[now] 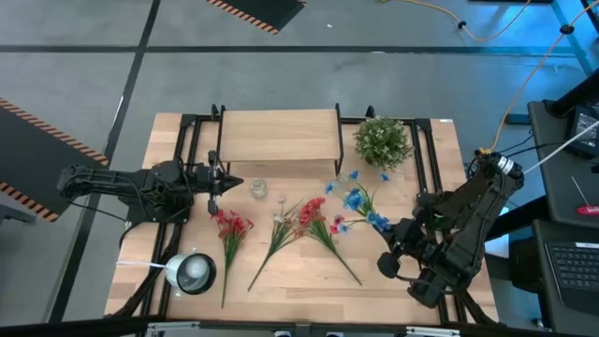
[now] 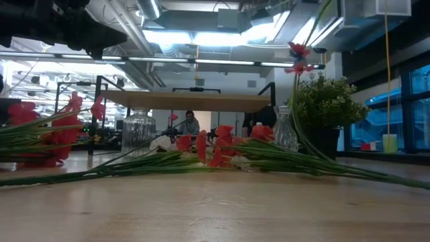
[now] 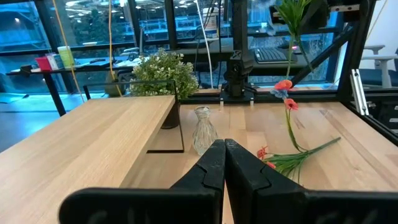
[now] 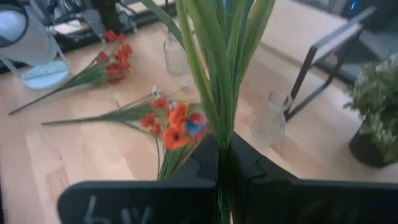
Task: Pick and place flowers into a vace then onto a shelf
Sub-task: Put the blue flowers into the right transparent vase
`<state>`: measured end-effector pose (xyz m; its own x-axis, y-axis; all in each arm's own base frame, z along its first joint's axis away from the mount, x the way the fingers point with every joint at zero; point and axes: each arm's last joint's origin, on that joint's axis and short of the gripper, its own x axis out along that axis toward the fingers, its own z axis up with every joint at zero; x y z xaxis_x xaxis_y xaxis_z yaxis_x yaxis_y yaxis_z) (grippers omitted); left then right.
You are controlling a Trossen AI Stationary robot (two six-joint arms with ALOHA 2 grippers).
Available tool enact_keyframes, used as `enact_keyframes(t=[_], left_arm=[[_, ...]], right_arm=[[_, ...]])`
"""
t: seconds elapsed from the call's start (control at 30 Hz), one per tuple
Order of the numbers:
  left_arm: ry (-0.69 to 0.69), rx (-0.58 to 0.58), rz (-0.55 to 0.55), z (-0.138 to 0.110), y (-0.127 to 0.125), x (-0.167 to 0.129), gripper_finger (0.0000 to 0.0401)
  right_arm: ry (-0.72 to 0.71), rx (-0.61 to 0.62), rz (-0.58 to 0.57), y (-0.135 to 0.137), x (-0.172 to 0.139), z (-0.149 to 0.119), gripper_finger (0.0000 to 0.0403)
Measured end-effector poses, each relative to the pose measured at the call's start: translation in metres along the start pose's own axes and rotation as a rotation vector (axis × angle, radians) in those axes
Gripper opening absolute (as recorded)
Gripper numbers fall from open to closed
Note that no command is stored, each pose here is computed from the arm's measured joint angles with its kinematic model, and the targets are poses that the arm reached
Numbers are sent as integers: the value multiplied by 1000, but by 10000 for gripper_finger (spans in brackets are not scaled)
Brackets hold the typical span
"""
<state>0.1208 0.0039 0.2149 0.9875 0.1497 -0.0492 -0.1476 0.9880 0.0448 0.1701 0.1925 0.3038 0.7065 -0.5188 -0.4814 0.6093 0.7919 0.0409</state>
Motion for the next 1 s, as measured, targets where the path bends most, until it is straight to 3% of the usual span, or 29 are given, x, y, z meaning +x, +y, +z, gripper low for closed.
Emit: enact_keyframes(t=[0.43, 1.0], left_arm=[[0, 0, 0, 0, 0, 0, 4], [0, 0, 0, 0, 0, 0, 4]], right_arm=[[-173, -76, -5, -8, -4, 8, 6], [-261, -91, 9, -8, -6, 13, 6]])
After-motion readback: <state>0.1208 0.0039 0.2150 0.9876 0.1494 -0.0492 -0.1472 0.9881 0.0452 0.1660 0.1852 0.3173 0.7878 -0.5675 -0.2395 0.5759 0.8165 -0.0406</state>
